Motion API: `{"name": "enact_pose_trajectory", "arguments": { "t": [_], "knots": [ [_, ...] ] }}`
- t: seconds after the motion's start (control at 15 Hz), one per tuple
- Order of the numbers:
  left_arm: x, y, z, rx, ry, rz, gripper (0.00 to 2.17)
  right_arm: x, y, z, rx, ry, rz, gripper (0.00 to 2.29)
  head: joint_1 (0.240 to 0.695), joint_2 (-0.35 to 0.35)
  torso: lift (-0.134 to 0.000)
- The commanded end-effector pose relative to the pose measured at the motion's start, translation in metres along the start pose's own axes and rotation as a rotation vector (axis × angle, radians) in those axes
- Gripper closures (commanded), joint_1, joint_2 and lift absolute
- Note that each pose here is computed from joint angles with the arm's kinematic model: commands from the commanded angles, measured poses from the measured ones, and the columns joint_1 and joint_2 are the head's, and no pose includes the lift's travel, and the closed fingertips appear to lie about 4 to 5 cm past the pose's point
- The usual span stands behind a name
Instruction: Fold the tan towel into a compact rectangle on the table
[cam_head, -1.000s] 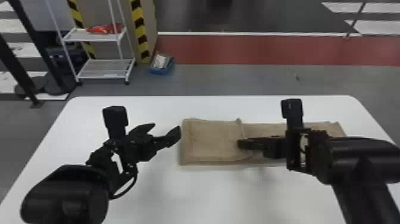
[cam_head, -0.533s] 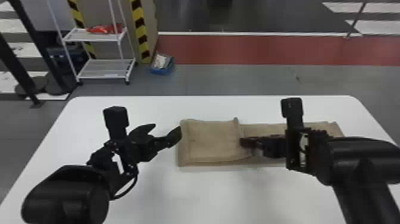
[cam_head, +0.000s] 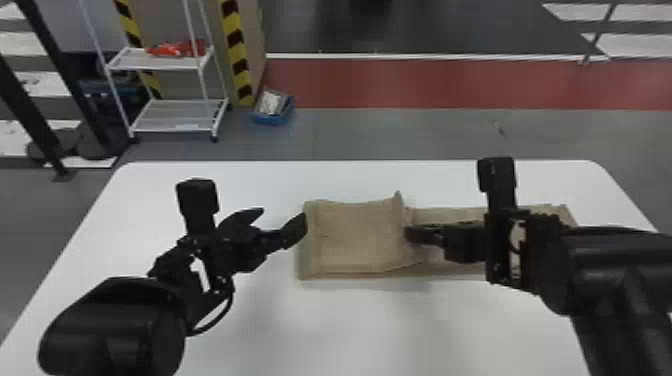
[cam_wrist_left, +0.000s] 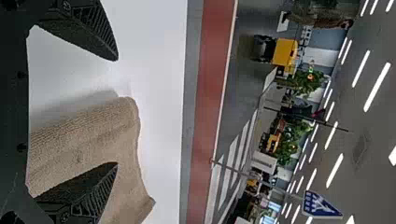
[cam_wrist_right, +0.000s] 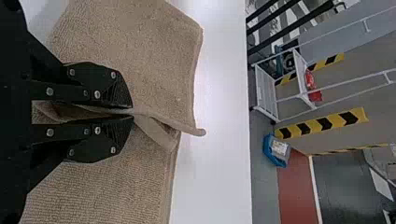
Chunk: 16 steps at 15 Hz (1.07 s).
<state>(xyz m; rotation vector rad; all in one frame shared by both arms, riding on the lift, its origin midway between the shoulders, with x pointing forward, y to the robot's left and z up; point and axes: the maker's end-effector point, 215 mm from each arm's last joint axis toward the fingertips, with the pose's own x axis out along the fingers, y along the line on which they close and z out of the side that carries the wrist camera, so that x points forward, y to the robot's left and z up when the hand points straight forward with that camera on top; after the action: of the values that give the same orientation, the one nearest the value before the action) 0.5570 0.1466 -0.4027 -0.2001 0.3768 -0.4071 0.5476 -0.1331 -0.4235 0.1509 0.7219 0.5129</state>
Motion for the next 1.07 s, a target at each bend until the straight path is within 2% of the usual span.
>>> {"name": "enact_pose_trajectory", "arguments": {
  "t": [0.0,0.27,0.53,0.8,1.0],
  "knots": [
    [0.0,0.0,-0.001,0.0,0.004,0.0,0.09,-0.014,0.004,0.008,-0.002,-0.009,-0.001,1.0,0.695,0.014,-0.124],
    [0.0,0.001,0.0,-0.001,0.001,0.005,0.09,-0.058,-0.014,0.029,0.054,-0.059,-0.019,1.0,0.695,0.003,-0.124],
    [-0.002,0.008,0.002,-0.002,-0.002,0.018,0.09,-0.116,-0.058,0.041,0.125,-0.095,-0.049,1.0,0.695,-0.038,-0.124],
    [0.0,0.004,-0.003,0.0,0.01,0.016,0.09,-0.18,-0.108,0.049,0.187,-0.14,-0.096,1.0,0.695,-0.113,-0.124],
    [0.001,0.0,-0.005,0.004,0.015,0.012,0.09,-0.219,-0.143,0.06,0.201,-0.179,-0.122,1.0,0.695,-0.164,-0.124]
  ]
}}
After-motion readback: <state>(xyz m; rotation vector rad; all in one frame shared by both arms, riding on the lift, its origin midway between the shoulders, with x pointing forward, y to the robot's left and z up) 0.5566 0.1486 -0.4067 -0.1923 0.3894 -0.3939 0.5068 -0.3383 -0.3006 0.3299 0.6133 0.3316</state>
